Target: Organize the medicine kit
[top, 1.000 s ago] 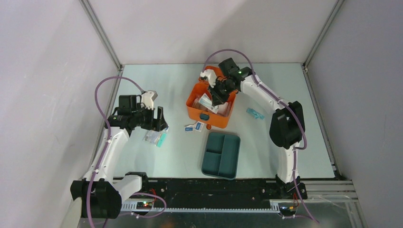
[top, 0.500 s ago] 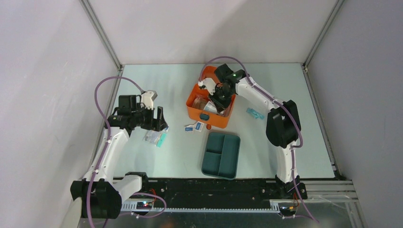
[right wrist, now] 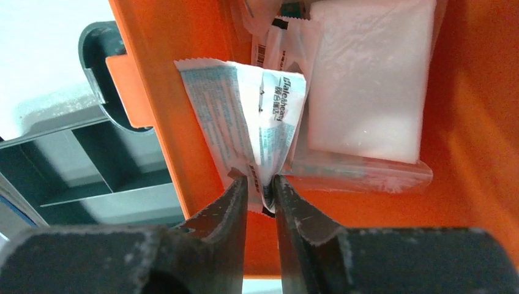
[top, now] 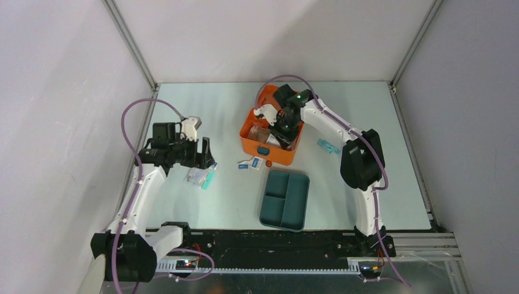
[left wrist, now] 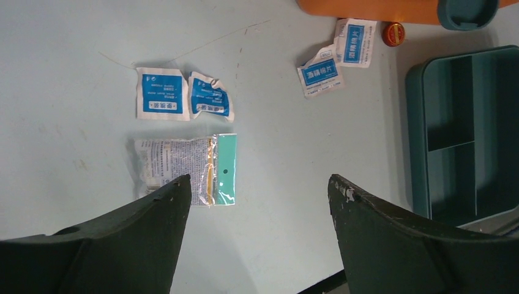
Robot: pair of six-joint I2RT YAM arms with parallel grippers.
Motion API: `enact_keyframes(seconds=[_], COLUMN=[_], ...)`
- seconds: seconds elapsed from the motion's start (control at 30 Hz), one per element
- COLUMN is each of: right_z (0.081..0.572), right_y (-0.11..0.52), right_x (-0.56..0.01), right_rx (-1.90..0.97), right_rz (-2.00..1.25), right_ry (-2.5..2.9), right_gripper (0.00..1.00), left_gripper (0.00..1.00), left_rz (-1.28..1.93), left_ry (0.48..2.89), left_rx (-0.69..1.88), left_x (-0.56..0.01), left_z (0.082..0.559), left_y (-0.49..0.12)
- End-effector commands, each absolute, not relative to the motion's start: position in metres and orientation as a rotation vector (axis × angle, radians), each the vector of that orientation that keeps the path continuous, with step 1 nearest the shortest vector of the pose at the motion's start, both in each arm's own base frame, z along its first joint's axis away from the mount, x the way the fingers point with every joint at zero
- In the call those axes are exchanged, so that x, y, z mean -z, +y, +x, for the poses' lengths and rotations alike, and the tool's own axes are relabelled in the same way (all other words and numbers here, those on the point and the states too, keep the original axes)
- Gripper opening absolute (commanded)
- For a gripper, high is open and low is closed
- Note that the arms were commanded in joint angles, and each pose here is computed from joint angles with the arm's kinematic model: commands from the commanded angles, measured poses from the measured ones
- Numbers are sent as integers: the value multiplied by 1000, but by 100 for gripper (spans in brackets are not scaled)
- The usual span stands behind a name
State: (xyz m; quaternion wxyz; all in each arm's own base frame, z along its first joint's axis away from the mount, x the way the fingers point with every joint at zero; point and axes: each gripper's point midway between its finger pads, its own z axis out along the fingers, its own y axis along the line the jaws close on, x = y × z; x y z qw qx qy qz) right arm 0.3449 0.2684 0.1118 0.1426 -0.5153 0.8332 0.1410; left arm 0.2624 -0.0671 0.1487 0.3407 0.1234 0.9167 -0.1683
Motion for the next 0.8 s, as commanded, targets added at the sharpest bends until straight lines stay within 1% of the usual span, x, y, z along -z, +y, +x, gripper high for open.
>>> enact_keyframes(seconds=[0.0, 0.03, 0.1, 0.17, 0.23, 0.43, 0.57, 0.7, 0.73, 0.77], right_z=[343, 343, 344, 346, 347, 345, 350, 371, 381, 388], right_y=[267, 267, 267, 266, 265, 253, 228, 186, 166, 157], right_x=[-137, -141, -155, -168, -180, -207, -226, -252, -257, -265], right_rx=[-392, -393, -390, -379, -371, -402, -386, -337, -345, -356], right_rz=[-1501, -1499, -1487, -1471, -1450, -1350, -1241, -1008, -877, -799], right_ry=[2397, 2389, 2361, 2331, 2305, 2272, 2230, 2204, 2225, 2191], right_gripper=[31, 36, 43, 46, 48, 50, 54, 55, 55, 59], left_gripper=[89, 89, 91, 92, 92, 92, 92, 92, 92, 92], left_rz=[265, 259, 243, 233, 230, 229, 200, 133, 122, 106], left_ry=[2356, 2362, 2370, 2376, 2380, 2393, 2417, 2448, 2453, 2461], left_rx=[354, 344, 328, 331, 342, 391, 297, 215, 208, 204], left_x=[-158, -156, -155, -155, -156, -154, -148, -141, -140, -140], left_z=[269, 269, 271, 273, 275, 277, 280, 285, 286, 288], left_y=[-54, -53, -50, -50, -52, -58, -44, -26, -24, -22])
